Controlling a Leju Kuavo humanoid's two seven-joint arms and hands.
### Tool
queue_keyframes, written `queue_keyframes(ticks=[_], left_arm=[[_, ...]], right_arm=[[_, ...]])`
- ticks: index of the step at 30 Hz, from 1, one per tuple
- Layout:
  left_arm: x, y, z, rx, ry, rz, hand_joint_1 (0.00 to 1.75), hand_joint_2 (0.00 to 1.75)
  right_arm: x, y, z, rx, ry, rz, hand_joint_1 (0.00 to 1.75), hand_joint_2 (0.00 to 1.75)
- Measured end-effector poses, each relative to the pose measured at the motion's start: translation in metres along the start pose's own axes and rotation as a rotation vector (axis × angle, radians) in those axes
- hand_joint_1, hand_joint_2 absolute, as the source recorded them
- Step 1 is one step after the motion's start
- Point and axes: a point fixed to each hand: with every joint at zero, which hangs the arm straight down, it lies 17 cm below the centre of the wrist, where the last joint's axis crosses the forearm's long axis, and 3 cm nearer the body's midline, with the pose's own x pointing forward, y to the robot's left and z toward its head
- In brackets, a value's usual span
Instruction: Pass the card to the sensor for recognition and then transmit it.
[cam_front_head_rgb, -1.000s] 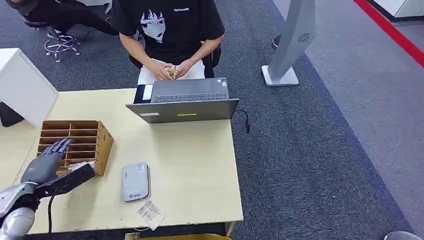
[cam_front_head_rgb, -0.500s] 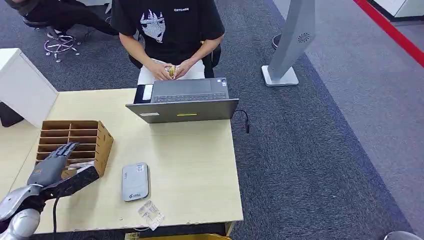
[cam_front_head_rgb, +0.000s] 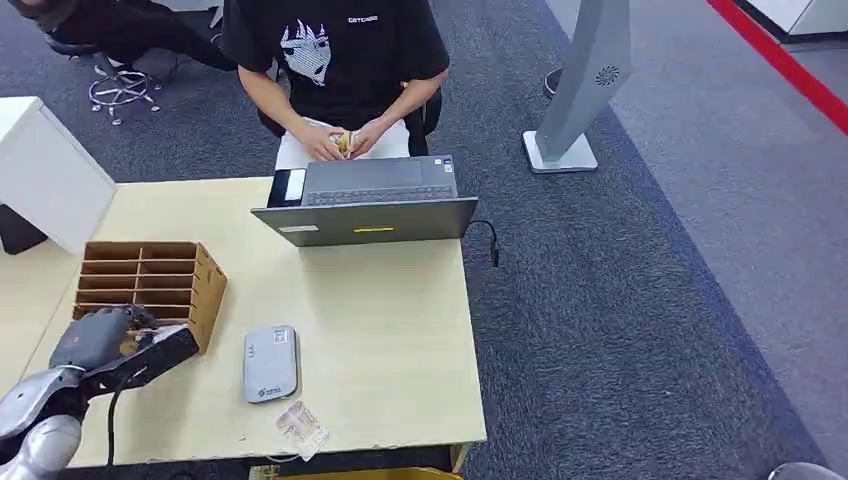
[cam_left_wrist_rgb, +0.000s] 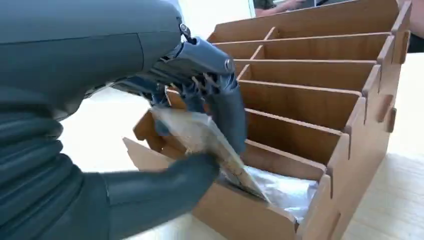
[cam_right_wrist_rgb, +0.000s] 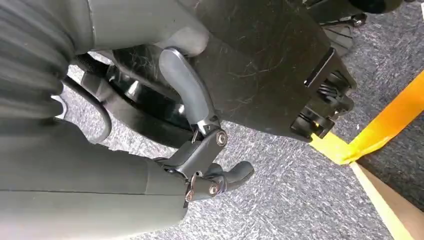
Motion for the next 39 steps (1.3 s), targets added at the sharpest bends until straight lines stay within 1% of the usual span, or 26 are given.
queue_keyframes(ticks=[8, 18, 24, 27, 33, 39], left_arm=[[-0.003, 0.0, 0.001, 0.0, 0.005, -0.008, 1.75, 1.75], [-0.017, 0.0, 0.005, -0.002, 0.023, -0.037, 1.75, 1.75], [-0.024, 0.007, 0.006, 0.036, 0.043, -0.047, 1.75, 1.75], [-0.029, 0.022, 0.005, 0.093, 0.057, -0.038, 1.75, 1.75], [-0.029, 0.083, 0.003, 0.259, 0.066, -0.028, 1.75, 1.75], [-0.03, 0.132, 0.005, 0.369, 0.071, -0.032, 1.75, 1.75]], right_arm=[[0.002, 0.0, 0.0, 0.003, -0.006, -0.001, 0.0, 1.75], [0.003, 0.001, 0.001, 0.012, -0.006, -0.011, 0.0, 1.75], [0.003, 0.001, 0.001, 0.012, -0.006, -0.011, 0.0, 1.75], [0.002, 0.001, 0.001, 0.009, -0.004, -0.011, 0.0, 1.75], [0.0, 0.0, 0.002, 0.0, 0.001, -0.009, 0.0, 1.75], [-0.001, -0.001, 0.002, -0.005, 0.003, -0.003, 0.0, 1.75]])
